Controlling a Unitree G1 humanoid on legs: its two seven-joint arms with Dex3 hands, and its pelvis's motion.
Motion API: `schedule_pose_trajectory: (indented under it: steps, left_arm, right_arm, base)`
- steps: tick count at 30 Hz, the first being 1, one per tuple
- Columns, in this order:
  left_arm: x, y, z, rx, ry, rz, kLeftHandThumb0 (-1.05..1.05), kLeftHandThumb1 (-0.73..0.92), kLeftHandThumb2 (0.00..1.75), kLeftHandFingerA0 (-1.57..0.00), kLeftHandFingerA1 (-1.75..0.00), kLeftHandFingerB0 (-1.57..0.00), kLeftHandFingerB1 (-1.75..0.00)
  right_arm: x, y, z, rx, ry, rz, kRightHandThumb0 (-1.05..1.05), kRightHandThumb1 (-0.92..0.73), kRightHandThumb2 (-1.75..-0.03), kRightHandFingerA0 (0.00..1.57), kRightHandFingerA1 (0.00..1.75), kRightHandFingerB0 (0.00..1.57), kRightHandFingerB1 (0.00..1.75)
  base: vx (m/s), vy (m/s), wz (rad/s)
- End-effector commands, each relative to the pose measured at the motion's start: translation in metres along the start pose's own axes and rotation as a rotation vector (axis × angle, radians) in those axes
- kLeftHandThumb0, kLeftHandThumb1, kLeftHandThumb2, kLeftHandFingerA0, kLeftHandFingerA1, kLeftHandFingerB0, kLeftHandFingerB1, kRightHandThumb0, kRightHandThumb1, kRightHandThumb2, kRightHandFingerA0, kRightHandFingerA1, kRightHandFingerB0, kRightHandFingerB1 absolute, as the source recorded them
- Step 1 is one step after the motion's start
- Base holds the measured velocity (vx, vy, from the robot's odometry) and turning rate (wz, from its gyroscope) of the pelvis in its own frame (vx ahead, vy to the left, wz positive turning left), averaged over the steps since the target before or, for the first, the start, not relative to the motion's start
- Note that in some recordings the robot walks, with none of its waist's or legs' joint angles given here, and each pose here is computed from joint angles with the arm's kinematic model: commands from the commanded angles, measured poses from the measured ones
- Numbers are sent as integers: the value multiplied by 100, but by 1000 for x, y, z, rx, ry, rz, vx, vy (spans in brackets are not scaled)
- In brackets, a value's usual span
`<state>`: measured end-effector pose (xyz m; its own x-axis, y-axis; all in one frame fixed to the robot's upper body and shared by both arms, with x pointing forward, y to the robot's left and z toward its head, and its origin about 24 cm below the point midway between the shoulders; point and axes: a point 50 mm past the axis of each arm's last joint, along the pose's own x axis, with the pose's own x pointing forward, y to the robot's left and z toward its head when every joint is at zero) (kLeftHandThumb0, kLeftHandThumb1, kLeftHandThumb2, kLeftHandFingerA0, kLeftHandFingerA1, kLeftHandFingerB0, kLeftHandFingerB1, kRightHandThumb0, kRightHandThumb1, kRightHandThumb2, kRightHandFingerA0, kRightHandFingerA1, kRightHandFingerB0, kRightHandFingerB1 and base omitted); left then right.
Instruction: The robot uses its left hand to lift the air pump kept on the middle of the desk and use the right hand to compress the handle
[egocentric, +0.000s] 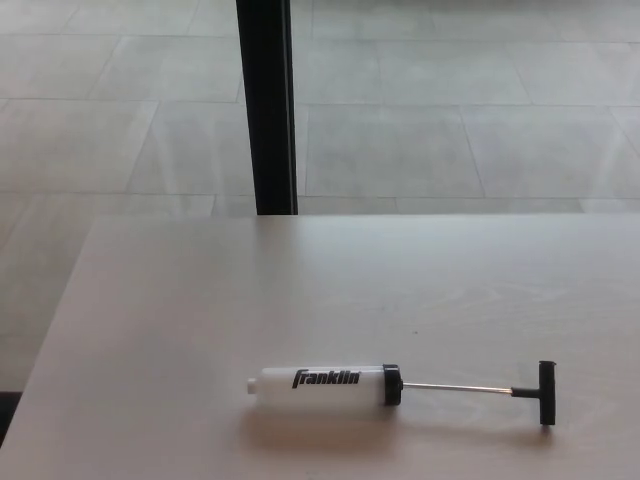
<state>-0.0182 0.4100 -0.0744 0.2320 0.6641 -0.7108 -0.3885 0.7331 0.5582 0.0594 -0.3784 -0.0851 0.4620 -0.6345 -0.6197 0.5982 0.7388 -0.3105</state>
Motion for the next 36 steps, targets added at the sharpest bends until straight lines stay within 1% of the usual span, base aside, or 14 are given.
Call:
schedule_pose_trajectory:
  steps: [1, 2, 3, 4, 5, 10, 11, 12, 15, 16, 23, 24, 27, 36]
  left_arm:
    - [-4, 45, 2, -279, -14, 148, -47, 48, 55, -78, -53, -63, -46]
    - [-4, 46, 2, -290, -11, 150, -47, 48, 55, -78, -53, -63, -46]
    - [-4, 52, 3, -390, -1, 152, -63, 40, 80, -57, -65, -48, -58]
    - [-4, 56, 4, -480, -3, 143, -59, 55, 57, -42, -59, -37, -46]
    - [-5, 60, 4, -545, -6, 136, -62, 43, 88, -31, -61, -15, -49]
    - [-4, 80, 20, -657, -35, 179, -68, 63, 59, -24, -50, -33, -44]
    - [-4, 84, 29, -642, -72, 187, -77, 55, 90, -29, -56, -31, -52]
    - [-4, 88, 40, -679, -148, 177, -66, 63, 59, -34, -50, -35, -43]
    - [-2, 90, 84, -703, -316, 157, -71, 56, 91, -33, -57, -34, -52]
    - [-4, 90, 100, -699, -369, 149, -70, 57, 91, -30, -56, -32, -53]
    - [-43, 86, 230, -692, -796, 80, -66, 57, 91, -32, -57, -29, -52]
    - [-59, 82, 251, -657, -894, 60, -57, 72, 62, -35, -51, -41, -44]
    - [-96, 70, 293, -559, -1095, 25, -60, 70, 61, -37, -51, -42, -44]
    - [-188, -10, 369, -404, -1419, -254, -60, 53, 95, -37, -60, -33, -54]
  right_arm:
    - [-1, -42, 27, 293, -109, -131, -51, -79, -62, 35, 52, 22, 33]
    - [-1, -43, 27, 297, -108, -129, -51, -79, -62, 35, 52, 22, 33]
    - [0, -53, 32, 363, -68, -140, -34, -65, -115, 1, 52, 0, 51]
    - [1, -61, 36, 412, -37, -159, -64, -88, -67, 11, 49, 8, 26]
    - [4, -69, 40, 446, -3, -211, -71, -71, -98, 17, 60, 11, 49]
    - [8, -98, 76, 584, -74, -323, -82, -72, -104, 0, 24, 6, 28]
    - [8, -103, 88, 587, -103, -325, -77, -72, -107, 0, 26, 0, 23]
    - [9, -102, 100, 573, -153, -307, -73, -71, -108, 0, 27, 0, 23]
    - [7, -101, 145, 522, -331, -269, -71, -71, -110, 0, 30, 0, 26]
    - [4, -99, 160, 503, -397, -248, -67, -91, -69, 2, 33, 5, 23]
    - [-38, -62, 254, 295, -798, -156, -73, -90, -67, 21, 42, 17, 28]
    - [-45, -54, 266, 277, -840, -145, -74, -71, -103, 17, 52, 8, 41]
    - [-63, -37, 289, 266, -960, -80, -67, -90, -66, 18, 42, 15, 28]
    - [-105, 32, 327, 66, -1216, 152, -69, -92, -69, 23, 43, 19, 31]
  base:
    - [0, 0, 0]
    - [0, 0, 0]
    - [0, 0, 0]
    - [0, 0, 0]
    - [0, 0, 0]
    - [0, 0, 0]
    - [0, 0, 0]
    - [0, 0, 0]
    - [0, 0, 0]
    - [0, 0, 0]
    - [0, 0, 0]
    - [0, 0, 0]
    - [0, 0, 0]
    - [0, 0, 0]
